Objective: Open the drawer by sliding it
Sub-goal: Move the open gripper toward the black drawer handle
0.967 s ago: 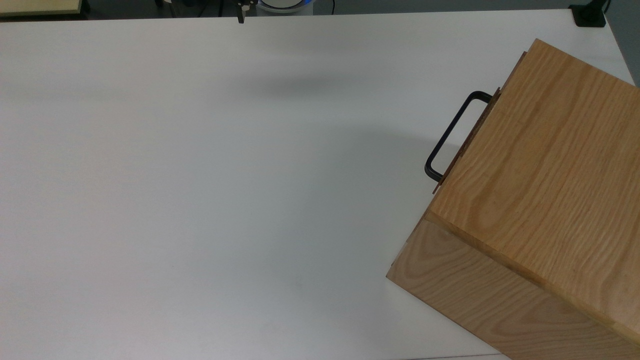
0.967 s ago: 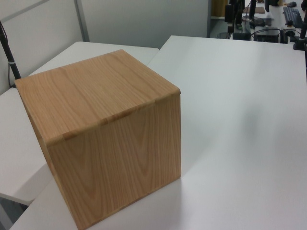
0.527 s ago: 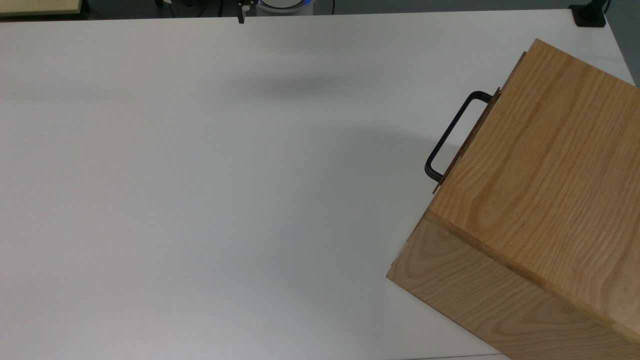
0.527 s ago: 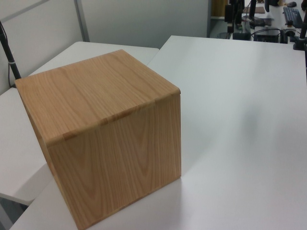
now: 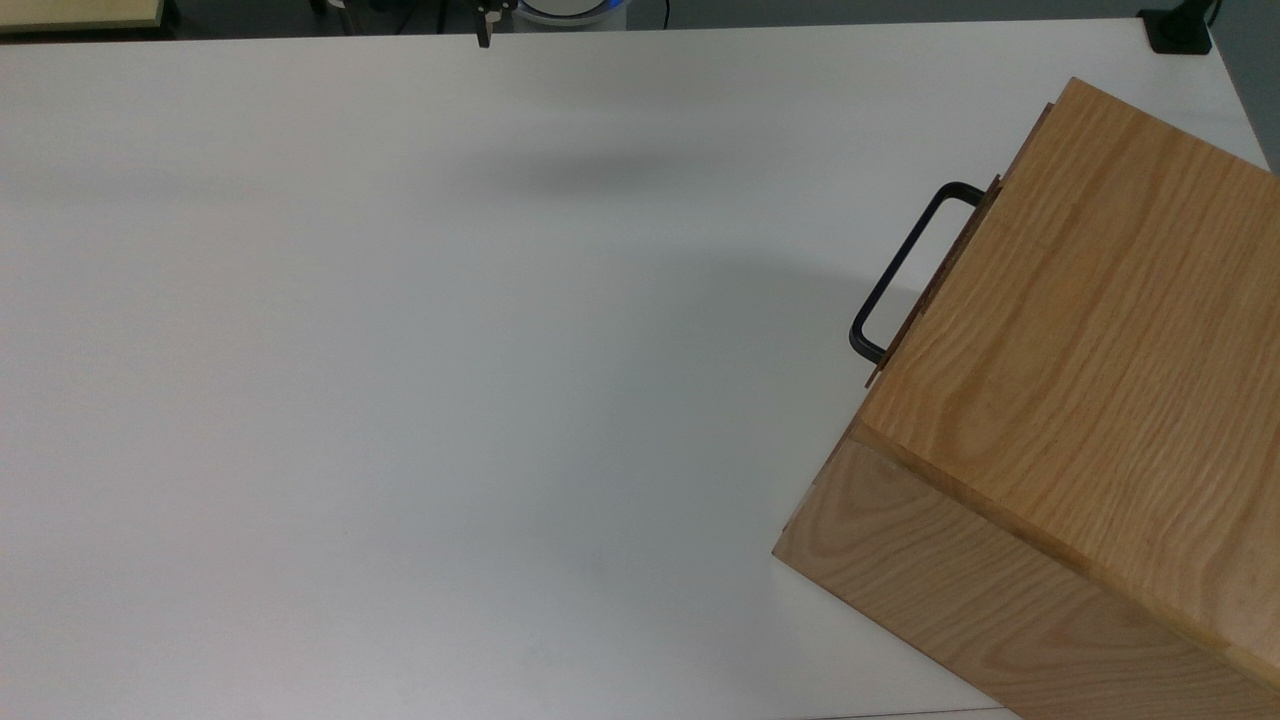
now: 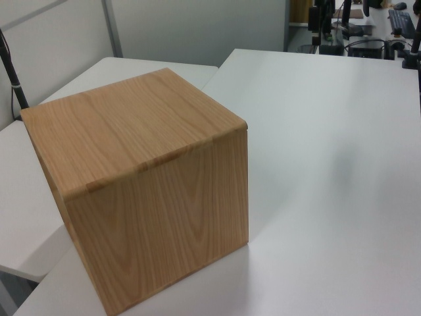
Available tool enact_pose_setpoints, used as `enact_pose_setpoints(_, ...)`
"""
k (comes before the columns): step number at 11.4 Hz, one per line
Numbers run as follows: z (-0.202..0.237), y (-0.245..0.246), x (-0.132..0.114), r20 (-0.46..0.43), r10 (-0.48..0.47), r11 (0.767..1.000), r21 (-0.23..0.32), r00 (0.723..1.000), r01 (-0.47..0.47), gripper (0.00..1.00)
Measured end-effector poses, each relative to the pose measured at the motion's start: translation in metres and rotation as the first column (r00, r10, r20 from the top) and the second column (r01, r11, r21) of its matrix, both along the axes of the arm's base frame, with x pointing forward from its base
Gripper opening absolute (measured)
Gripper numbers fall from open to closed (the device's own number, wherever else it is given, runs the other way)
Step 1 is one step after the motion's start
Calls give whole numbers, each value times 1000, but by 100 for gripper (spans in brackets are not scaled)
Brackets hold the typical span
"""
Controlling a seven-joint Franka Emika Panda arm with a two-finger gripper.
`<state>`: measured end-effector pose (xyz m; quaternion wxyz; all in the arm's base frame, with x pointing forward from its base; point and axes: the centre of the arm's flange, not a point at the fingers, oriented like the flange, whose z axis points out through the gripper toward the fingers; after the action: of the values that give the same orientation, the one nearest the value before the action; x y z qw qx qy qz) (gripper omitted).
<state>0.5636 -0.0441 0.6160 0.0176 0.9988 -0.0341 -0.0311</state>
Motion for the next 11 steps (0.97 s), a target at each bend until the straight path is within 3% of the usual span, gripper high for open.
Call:
enact_pose_setpoints(3,-6,12,3,-8,18,999,41,1000,-17,98)
enact_pose_setpoints(5,-12,33,6,-14,36,992,120,999,-34,96)
enact_pose_setpoints(7,-22,65,18,-2,-27,980,196,1000,27,96)
enact_pose_setpoints(10,-40,114,45,30,-199,929,325,979,179,92)
enact_pose_setpoints(11,-42,126,53,40,-248,902,375,968,216,83)
